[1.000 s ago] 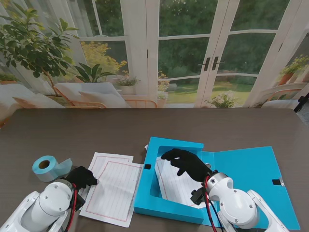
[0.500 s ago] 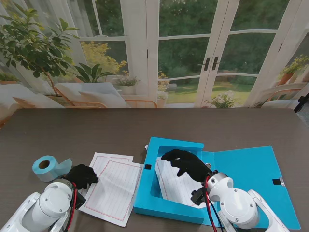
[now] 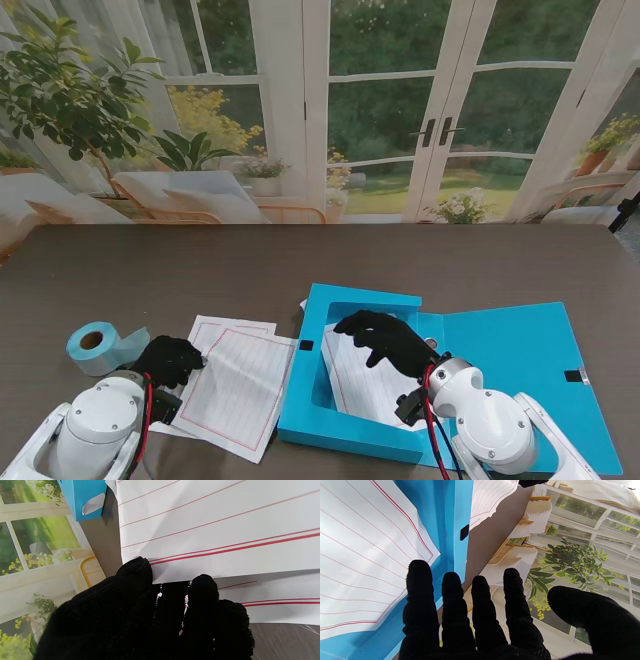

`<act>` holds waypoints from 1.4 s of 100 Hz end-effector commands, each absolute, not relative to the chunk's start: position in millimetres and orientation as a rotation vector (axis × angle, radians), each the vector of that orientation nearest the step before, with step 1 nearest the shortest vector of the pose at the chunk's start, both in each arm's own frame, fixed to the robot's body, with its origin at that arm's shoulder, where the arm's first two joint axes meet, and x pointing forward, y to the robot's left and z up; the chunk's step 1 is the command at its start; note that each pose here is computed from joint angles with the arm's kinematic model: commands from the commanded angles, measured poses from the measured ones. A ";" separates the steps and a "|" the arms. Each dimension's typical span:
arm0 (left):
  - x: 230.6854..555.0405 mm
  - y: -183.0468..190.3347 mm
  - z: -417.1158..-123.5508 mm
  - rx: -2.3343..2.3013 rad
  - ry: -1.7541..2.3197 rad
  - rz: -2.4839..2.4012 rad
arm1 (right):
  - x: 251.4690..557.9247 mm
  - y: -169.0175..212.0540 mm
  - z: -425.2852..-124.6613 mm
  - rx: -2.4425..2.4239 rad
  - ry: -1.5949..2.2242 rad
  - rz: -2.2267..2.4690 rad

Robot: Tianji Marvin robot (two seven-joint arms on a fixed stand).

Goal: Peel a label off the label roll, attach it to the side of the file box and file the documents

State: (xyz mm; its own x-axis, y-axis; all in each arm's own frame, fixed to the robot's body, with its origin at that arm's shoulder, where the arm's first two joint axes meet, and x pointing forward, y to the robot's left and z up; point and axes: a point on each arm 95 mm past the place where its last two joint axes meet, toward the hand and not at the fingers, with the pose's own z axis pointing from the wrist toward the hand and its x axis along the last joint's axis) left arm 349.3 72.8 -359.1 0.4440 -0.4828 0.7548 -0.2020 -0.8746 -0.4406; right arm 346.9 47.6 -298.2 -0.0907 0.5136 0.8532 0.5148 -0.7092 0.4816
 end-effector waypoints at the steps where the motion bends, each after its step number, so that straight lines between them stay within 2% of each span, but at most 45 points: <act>1: 347.6 67.7 -357.7 -2.414 0.653 -1.396 | 343.2 50.8 -299.2 -2.110 -1.200 -1.962; 40: 348.8 66.4 -354.0 -2.452 0.545 -1.479 | 342.6 50.9 -299.2 -2.117 -1.181 -1.950; 82: 346.5 74.7 -336.2 -2.464 0.481 -1.564 | 342.4 51.4 -299.6 -2.114 -1.178 -1.941; 113: 348.3 76.7 -319.3 -2.461 0.402 -1.688 | 342.9 52.0 -299.7 -2.116 -1.167 -1.943; 140: 354.5 74.3 -293.0 -2.413 0.367 -1.839 | 343.1 53.4 -299.9 -2.114 -1.148 -1.944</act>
